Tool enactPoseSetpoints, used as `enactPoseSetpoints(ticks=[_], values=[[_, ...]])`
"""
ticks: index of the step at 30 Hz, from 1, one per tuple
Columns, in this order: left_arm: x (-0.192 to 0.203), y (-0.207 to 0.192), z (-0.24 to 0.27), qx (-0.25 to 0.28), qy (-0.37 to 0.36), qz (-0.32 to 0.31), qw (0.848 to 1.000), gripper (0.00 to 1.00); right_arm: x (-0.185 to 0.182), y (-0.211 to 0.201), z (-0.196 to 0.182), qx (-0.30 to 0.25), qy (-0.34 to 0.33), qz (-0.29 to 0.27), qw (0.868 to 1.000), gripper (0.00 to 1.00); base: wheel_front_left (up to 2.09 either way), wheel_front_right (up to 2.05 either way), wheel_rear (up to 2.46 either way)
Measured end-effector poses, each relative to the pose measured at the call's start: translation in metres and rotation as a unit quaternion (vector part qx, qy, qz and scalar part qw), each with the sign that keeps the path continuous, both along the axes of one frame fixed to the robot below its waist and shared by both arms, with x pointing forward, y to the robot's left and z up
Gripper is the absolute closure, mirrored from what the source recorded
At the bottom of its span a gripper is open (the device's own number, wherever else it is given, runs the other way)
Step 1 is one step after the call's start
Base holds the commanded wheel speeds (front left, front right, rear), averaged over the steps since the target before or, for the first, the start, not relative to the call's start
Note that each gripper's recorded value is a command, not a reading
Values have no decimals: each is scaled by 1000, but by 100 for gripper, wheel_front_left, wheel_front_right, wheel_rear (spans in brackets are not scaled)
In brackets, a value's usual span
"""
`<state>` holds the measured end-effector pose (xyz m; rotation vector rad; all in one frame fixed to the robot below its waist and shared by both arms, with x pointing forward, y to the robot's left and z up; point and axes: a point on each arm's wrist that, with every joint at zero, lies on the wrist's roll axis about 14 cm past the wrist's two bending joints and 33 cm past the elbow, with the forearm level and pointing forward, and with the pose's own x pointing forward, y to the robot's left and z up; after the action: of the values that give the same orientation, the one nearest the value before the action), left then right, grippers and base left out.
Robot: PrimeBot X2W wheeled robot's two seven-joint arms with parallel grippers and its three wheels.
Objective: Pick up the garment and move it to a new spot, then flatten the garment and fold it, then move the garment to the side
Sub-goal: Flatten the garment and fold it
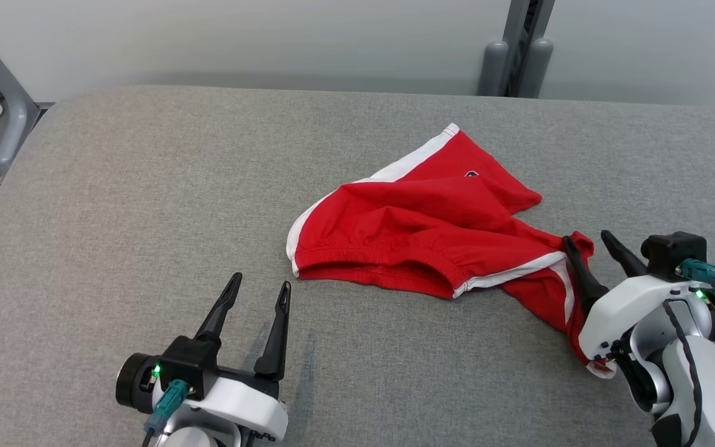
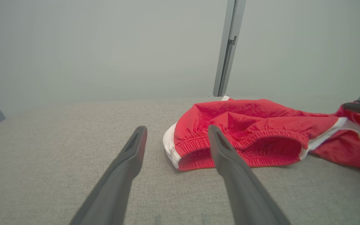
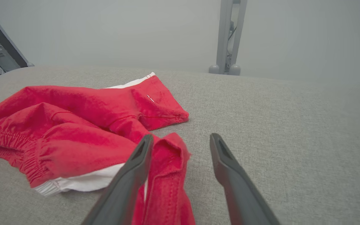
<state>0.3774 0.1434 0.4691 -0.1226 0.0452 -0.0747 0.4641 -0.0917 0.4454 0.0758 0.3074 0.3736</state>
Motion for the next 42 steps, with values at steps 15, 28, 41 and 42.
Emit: enactPoseSetpoints(ticks=[15, 28, 41, 42], values=[[5, -1, 4, -1, -7, 0, 1000, 0, 12, -19, 36, 34, -37, -21, 999, 100, 0, 0, 0], [16, -7, 3, -4, -5, -9, 1000, 0, 41, -87, 32, -57, -2, -43, 997, 100, 0, 0, 0], [14, 3, -5, 6, 7, 2, 1000, 0, 68, -91, -4, -110, 25, -37, 993, 0, 0, 0, 0], [14, 3, -4, 7, 5, 3, 1000, 0, 70, -92, 1, -109, 13, -40, 993, 0, 0, 0, 0]])
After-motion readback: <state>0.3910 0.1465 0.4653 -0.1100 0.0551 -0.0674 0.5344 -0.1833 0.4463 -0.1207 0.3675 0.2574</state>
